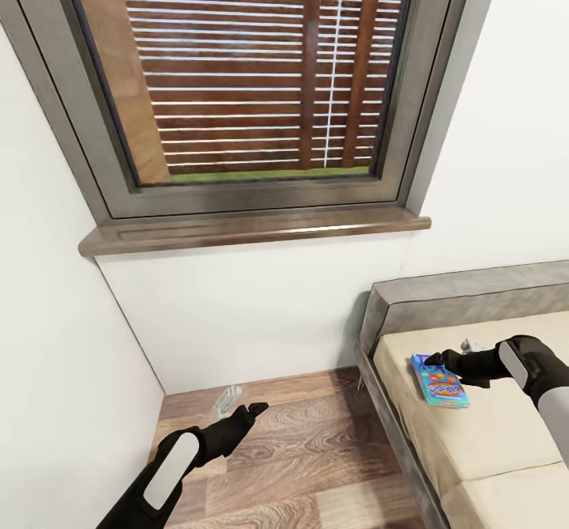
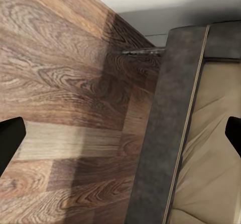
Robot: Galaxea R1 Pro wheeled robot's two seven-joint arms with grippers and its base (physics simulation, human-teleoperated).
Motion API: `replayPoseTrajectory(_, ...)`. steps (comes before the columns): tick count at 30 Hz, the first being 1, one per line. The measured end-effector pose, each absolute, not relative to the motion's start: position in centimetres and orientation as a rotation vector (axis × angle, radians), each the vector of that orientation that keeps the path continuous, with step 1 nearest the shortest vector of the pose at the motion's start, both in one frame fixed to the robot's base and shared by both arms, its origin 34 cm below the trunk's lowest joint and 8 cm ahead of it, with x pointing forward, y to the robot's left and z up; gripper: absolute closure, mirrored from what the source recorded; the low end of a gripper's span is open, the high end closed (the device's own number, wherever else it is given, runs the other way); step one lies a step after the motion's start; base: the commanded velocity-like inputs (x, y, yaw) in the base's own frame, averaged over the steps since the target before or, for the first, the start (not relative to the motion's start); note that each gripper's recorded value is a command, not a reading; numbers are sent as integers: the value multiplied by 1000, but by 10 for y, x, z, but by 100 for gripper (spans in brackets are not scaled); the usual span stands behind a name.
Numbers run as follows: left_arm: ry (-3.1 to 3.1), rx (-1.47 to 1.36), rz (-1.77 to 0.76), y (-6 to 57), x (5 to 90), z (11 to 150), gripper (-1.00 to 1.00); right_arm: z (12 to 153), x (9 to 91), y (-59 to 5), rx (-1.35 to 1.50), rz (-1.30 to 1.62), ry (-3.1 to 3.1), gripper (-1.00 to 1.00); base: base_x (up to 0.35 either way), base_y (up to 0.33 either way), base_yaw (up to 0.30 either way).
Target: Put all the toys in the child's room - the three board games (two on the bed and one on the table), the two jigsaw puzzles on the table, and the tennis ball on the table - inside the toy box on the table in the child's room.
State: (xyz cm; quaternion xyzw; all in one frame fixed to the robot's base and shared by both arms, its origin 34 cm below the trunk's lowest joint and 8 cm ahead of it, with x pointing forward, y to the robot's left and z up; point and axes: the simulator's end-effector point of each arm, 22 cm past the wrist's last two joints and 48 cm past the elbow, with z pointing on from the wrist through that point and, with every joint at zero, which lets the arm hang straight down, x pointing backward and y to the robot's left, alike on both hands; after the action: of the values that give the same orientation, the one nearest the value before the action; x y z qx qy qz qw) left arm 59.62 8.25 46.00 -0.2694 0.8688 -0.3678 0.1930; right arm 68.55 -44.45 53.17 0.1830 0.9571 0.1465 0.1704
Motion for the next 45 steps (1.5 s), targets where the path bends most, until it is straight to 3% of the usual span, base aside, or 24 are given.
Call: replayPoseTrajectory(45, 2435, -754, -1031, 83, 597, 461, -100, 533, 686, -445, 522, 416, 2716, -100, 0, 0, 34)
